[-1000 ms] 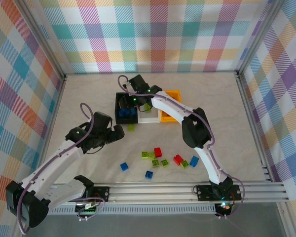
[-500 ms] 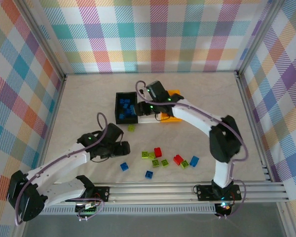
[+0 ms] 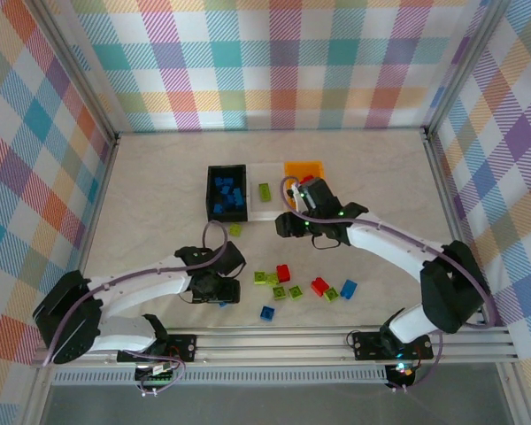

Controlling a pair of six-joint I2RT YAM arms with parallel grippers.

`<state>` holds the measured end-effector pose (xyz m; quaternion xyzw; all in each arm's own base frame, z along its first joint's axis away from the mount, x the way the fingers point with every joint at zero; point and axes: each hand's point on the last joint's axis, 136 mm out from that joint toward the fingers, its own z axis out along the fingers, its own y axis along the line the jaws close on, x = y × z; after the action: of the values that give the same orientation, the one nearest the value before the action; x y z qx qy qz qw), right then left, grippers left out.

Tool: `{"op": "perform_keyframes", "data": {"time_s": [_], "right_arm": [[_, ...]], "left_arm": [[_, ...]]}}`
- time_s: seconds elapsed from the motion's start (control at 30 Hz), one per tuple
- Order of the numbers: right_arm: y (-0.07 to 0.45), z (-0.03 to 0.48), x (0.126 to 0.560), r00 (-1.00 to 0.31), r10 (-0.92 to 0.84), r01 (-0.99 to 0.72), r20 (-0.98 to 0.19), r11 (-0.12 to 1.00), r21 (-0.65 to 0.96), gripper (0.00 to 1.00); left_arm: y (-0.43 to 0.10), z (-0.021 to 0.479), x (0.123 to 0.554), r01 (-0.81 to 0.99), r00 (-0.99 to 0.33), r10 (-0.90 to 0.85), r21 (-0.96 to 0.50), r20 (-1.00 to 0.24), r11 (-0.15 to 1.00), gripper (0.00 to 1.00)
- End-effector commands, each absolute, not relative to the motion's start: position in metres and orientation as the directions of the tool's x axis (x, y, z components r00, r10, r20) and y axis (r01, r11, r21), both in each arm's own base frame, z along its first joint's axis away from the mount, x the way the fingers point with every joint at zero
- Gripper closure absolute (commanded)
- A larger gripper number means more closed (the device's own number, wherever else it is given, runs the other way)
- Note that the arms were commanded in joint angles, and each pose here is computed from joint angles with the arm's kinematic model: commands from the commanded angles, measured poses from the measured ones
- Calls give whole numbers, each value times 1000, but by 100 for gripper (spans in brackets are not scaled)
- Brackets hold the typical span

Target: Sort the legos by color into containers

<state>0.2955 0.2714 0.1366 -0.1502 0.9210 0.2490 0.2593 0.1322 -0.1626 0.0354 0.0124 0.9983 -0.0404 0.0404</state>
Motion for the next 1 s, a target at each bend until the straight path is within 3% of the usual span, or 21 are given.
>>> {"op": "perform_keyframes", "data": {"time_s": [0.0, 0.43, 0.67, 0.83, 0.97], "right_arm": [[267, 156, 302, -792, -87, -400, -605, 822, 405, 48], [246, 160, 307, -790, -34, -359, -613, 835, 417, 48], [246, 159, 307, -792, -27, -357, -610, 831, 427, 48], [246, 159, 306, -794, -21, -355, -608, 827, 435, 48], [243, 160, 307, -789, -13, -352, -614, 828, 436, 47]], "left_arm": [[-165, 26, 125, 58, -998, 55, -57, -44, 997, 33], [-165, 15, 130, 82, -996, 82, 16, -32, 997, 60], [-166, 34, 145, 72, -992, 76, 39, -103, 997, 64], [-170, 71, 182, 36, -976, 37, 8, -213, 999, 65], [-161, 107, 237, -43, -939, -44, -11, -342, 999, 66]]}}
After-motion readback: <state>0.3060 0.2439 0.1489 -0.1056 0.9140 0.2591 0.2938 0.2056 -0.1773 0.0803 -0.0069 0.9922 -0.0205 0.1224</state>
